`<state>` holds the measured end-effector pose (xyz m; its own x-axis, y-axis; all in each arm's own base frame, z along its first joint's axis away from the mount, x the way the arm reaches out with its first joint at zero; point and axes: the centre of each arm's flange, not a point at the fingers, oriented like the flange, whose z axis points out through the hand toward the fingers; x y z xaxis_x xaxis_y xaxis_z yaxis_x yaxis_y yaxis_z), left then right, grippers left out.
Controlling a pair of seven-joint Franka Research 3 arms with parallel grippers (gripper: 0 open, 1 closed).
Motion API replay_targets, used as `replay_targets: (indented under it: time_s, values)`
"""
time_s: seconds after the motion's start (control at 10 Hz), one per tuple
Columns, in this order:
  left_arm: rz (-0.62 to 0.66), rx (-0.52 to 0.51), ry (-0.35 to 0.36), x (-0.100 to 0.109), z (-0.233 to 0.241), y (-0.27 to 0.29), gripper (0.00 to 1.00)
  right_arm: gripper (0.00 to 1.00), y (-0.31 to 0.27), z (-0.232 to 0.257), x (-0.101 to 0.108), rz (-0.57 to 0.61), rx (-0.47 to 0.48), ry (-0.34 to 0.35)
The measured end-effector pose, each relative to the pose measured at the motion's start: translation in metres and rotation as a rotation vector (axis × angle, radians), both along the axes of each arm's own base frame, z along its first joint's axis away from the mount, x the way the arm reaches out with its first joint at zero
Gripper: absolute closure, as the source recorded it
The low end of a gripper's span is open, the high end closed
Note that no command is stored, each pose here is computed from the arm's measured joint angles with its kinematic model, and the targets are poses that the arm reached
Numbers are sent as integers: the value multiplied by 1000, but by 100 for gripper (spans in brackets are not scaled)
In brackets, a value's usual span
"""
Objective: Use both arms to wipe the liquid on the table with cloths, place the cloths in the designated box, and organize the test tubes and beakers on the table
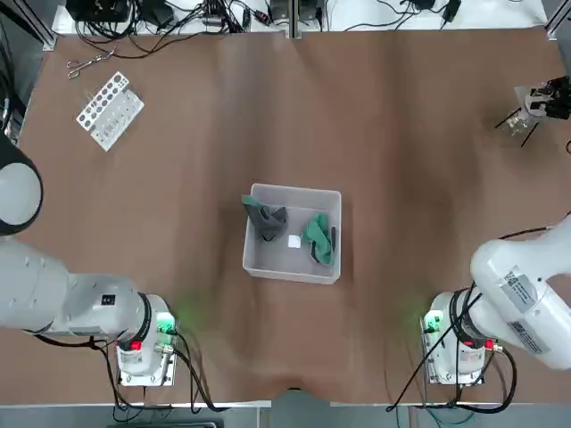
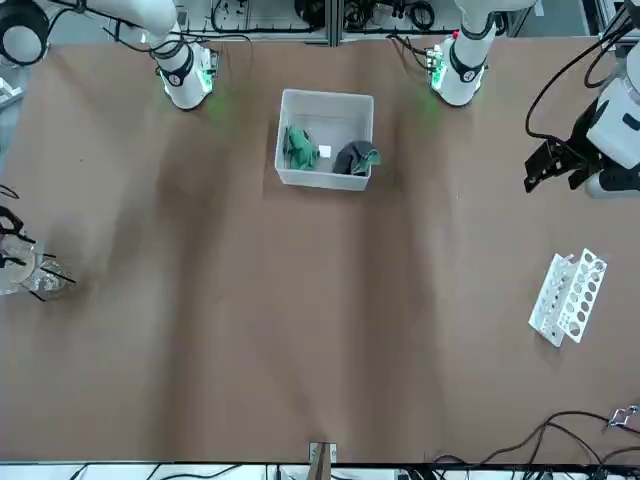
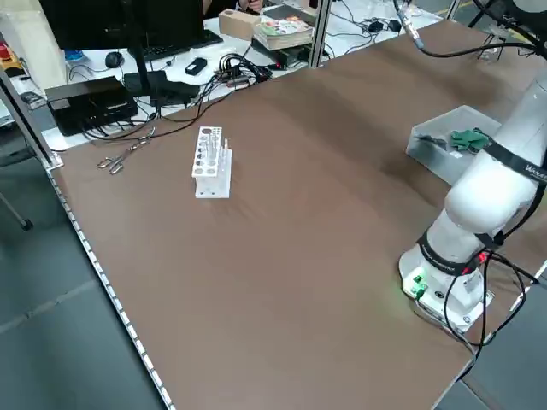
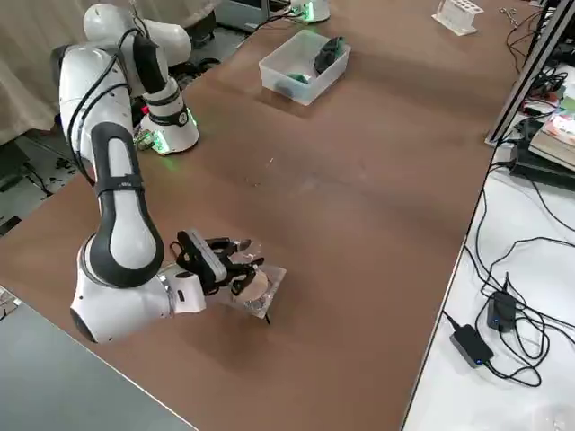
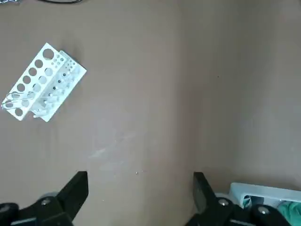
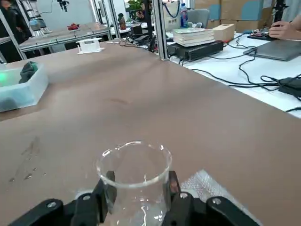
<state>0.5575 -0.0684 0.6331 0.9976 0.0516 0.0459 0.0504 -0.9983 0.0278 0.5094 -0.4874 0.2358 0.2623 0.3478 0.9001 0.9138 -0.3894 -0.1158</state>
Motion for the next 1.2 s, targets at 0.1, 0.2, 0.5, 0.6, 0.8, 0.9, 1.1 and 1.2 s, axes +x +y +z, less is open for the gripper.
replay_targets:
  time_s: [0.1, 0.2, 0.5, 0.6, 0.8, 0.9, 1.1, 1.2]
  values:
    - [1, 0, 0, 0, 0, 0, 2, 48, -4, -3, -3, -9, -3, -2]
    - [1, 0, 1, 0, 0, 0, 2, 47, -6, -4, -5, -17, -6, -3]
    - [1, 1, 7, 0, -3, 0, 2, 46, -13, -8, -3, -64, -8, -23]
    - [1, 1, 7, 0, -3, 0, 2, 45, -14, -11, -2, -77, -7, -29]
    - [2, 1, 8, 0, -4, 1, 2, 42, -15, -12, -1, -86, -6, -35]
    - [2, 1, 9, 0, -4, 1, 2, 40, -15, -12, 0, -86, -7, -37]
    - [2, 1, 11, 1, -5, 1, 2, 19, -16, -10, 0, -86, -10, -40]
    - [2, 1, 11, 1, -6, 1, 2, 3, -17, -8, 0, -87, -12, -42]
